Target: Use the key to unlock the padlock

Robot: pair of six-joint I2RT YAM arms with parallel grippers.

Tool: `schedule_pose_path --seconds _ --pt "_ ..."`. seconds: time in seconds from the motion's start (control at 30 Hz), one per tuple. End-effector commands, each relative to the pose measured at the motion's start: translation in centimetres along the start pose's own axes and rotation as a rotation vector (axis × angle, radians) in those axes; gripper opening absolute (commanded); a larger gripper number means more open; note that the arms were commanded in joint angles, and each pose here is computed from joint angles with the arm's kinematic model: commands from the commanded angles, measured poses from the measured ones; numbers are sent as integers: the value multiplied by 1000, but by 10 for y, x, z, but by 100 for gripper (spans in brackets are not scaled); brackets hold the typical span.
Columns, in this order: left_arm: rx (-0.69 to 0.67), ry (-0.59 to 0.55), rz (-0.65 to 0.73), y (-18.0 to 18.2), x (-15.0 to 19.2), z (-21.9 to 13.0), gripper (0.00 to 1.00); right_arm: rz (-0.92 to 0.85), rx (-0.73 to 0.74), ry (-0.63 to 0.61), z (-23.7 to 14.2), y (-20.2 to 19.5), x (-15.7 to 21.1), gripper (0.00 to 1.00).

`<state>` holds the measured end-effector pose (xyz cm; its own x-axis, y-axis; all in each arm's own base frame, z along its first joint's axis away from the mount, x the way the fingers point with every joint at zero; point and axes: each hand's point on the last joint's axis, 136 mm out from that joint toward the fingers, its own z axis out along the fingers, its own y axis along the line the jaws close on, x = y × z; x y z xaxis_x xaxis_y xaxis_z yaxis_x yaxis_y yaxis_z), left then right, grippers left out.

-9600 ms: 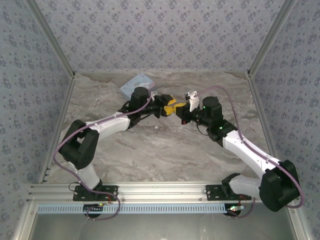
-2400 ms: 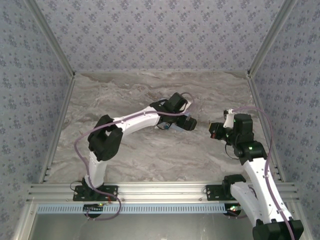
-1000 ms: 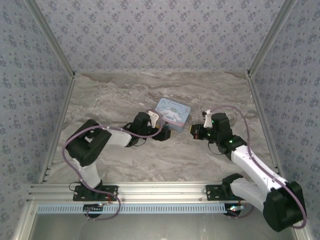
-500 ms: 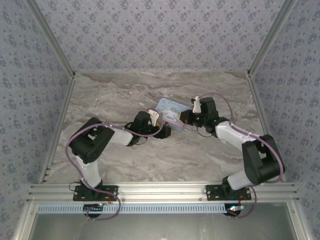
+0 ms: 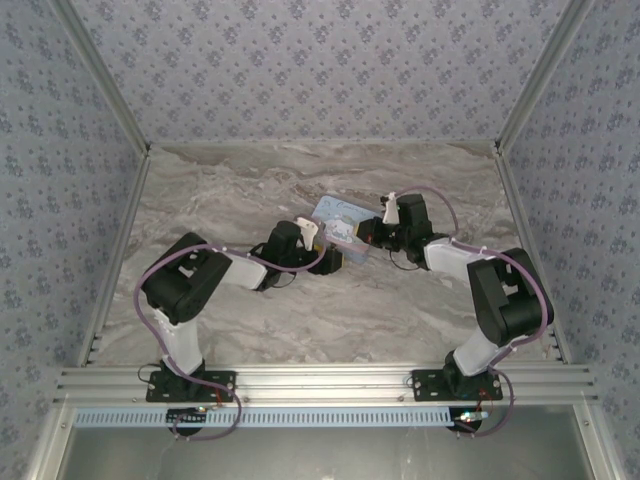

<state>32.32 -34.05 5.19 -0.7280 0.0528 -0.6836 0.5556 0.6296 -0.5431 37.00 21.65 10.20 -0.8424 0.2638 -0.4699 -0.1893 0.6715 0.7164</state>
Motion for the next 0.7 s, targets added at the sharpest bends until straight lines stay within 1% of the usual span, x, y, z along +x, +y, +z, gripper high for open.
schedule_pose_path --seconds 0.0,0.3,0.67 --pt "38 31 -20 -2 4 10 79 57 70 60 0 -25 27 1" --pt "86 55 -29 -9 4 19 67 44 87 82 1 -26 37 1" --pt "123 75 -24 -19 5 25 55 38 82 75 2 -23 34 1"
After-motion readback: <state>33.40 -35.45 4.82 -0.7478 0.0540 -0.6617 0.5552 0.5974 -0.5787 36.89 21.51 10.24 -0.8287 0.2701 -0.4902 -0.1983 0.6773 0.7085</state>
